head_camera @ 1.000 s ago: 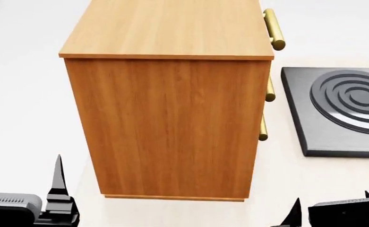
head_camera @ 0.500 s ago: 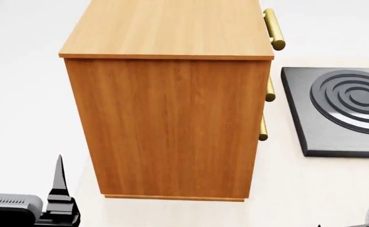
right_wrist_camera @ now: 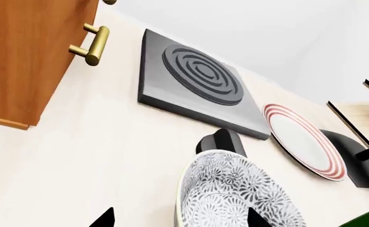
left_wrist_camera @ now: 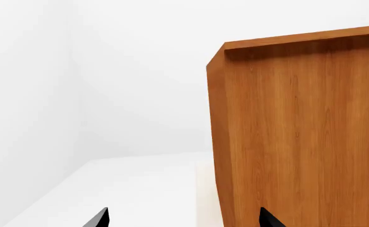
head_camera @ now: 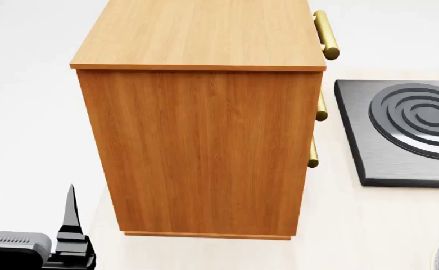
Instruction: Put the bowl on the top of the cabinet.
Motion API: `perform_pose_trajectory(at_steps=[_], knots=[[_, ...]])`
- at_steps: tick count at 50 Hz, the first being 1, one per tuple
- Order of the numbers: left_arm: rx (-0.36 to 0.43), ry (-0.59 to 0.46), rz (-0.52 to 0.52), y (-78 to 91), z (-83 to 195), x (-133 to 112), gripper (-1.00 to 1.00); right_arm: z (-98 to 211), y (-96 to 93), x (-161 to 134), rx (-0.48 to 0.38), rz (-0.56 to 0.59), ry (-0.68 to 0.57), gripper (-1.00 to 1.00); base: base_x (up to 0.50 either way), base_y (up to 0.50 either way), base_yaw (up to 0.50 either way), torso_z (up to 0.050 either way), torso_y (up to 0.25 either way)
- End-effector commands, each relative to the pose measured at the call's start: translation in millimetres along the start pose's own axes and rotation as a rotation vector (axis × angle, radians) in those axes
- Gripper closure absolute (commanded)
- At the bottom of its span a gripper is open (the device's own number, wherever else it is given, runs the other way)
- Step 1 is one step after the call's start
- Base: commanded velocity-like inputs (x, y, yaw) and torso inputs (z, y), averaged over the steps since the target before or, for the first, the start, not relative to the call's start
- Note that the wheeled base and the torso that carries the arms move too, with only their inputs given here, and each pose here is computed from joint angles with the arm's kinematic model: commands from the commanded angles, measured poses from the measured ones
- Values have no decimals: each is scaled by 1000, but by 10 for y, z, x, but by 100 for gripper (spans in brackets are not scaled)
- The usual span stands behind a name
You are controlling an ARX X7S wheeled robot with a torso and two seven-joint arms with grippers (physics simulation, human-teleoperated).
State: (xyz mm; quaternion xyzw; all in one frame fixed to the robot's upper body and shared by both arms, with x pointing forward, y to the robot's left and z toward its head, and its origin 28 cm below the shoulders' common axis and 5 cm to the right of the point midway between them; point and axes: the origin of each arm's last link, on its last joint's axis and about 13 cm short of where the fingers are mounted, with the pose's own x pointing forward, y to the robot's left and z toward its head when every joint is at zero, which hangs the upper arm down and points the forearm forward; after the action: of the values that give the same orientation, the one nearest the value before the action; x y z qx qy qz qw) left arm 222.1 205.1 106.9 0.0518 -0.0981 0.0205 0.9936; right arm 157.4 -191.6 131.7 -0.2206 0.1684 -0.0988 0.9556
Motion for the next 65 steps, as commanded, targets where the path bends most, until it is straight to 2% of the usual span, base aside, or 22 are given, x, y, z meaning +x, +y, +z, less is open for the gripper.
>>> perform_pose_trajectory(at_steps=[1, 7, 65], knots=[[0, 1, 0, 0, -4, 1, -100, -68, -5, 36, -6, -2, 17, -100, 0, 0, 0, 0, 0], [-1, 2, 1, -6, -86, -18, -100, -120, -7, 84, -6, -9, 32, -100, 0, 0, 0, 0, 0], [1, -1, 2, -6, -79, -18, -100, -223, 3, 244, -7, -21, 62, -100, 0, 0, 0, 0, 0]])
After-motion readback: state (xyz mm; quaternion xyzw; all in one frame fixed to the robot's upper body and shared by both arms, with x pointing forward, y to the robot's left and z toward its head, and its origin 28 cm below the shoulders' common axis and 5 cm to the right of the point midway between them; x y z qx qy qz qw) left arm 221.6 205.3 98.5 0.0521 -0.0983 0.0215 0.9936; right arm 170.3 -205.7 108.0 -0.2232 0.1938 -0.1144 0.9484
